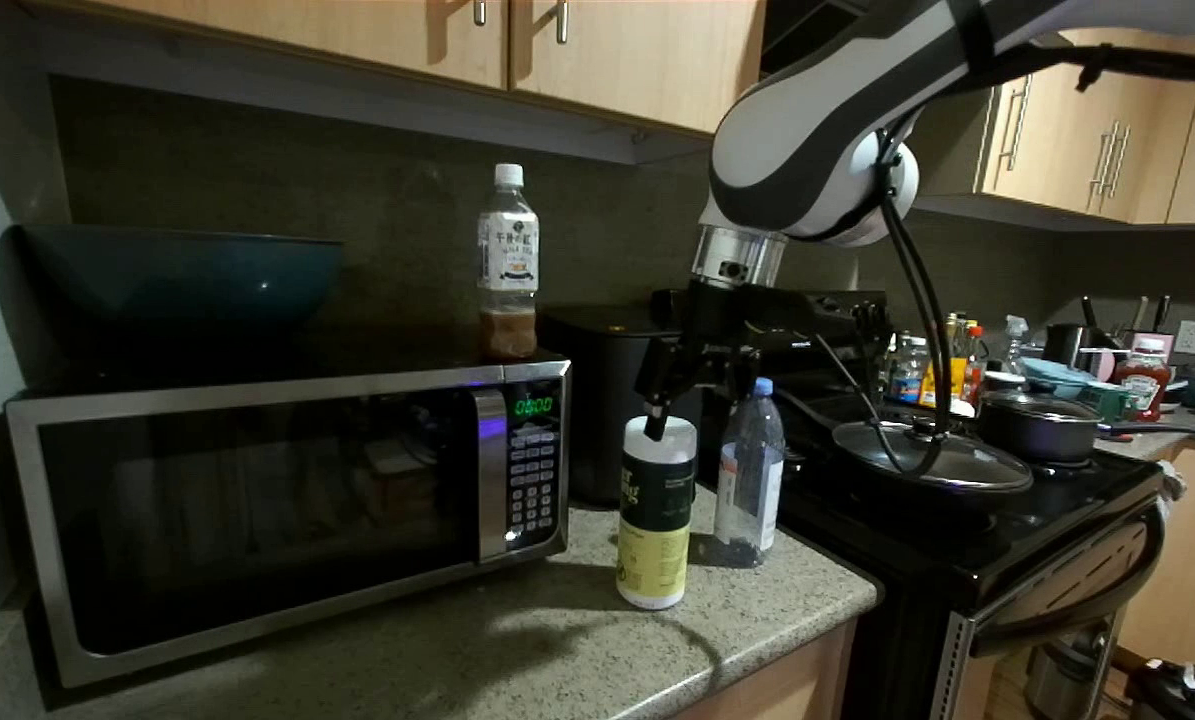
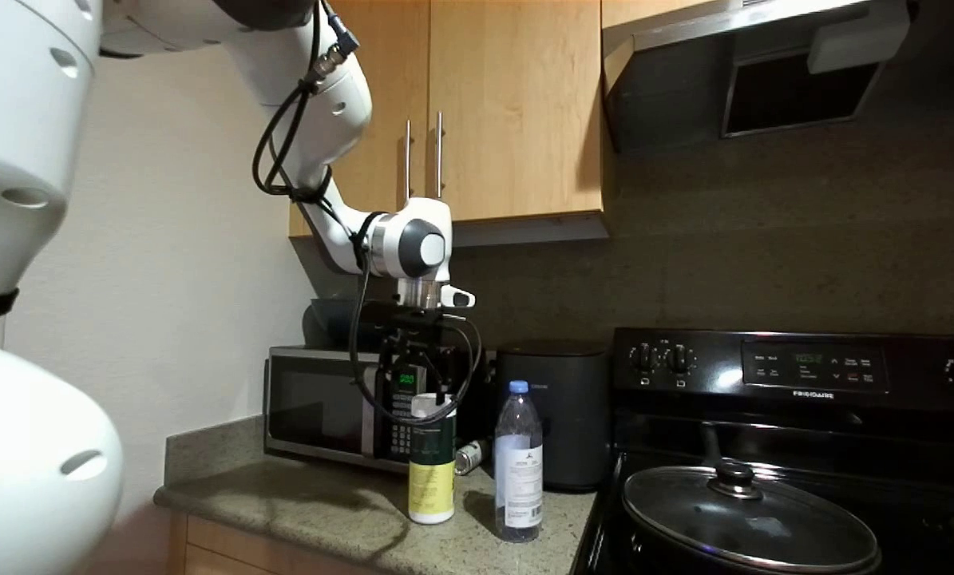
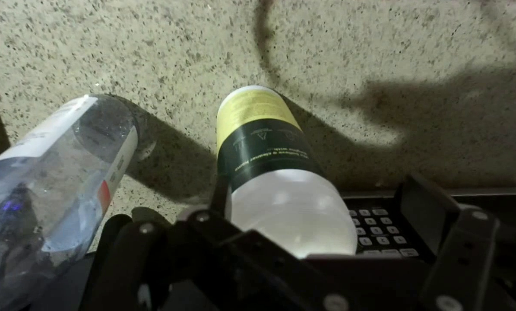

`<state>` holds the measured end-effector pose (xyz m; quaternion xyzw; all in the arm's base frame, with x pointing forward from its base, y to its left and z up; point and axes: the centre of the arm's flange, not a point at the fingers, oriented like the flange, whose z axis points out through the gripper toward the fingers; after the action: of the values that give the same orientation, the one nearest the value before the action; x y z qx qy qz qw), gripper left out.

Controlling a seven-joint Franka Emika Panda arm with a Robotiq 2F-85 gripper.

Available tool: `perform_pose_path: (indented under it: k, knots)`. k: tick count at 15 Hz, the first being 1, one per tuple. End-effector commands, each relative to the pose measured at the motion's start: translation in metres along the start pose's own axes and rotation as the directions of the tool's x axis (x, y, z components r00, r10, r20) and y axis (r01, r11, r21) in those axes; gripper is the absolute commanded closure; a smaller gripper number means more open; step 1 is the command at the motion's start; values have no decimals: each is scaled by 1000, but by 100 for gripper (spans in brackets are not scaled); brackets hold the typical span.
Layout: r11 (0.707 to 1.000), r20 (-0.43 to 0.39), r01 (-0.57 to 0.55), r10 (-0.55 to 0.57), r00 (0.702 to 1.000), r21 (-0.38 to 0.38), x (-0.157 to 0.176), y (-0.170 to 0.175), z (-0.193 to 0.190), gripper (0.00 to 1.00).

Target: Move the water bottle to the left and move the yellow container to the right

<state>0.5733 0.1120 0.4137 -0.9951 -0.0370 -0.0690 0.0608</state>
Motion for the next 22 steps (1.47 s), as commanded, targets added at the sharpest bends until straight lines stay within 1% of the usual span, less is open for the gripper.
perform_pose_path:
  k: [1, 6, 7, 8, 10, 14, 20, 22]
  knots:
    - [1000, 0, 2, -2, 1000, 1, 3, -1, 1, 0]
    - [1000, -3, -14, 14, 1000, -21, 5, 4, 1, 0]
    - [995, 10, -76, 77, 997, -62, 0, 8, -4, 0]
    - [989, 14, -121, 123, 992, -87, -4, 12, -6, 0]
    - [968, 13, -209, 213, 977, -140, -16, 23, -16, 0]
    - [919, 23, -337, 349, 937, -204, -44, 36, -34, 0]
    - [859, -4, -452, 465, 885, -242, -85, 49, -70, 0]
    - [853, -20, -463, 473, 881, -240, -97, 63, -80, 0]
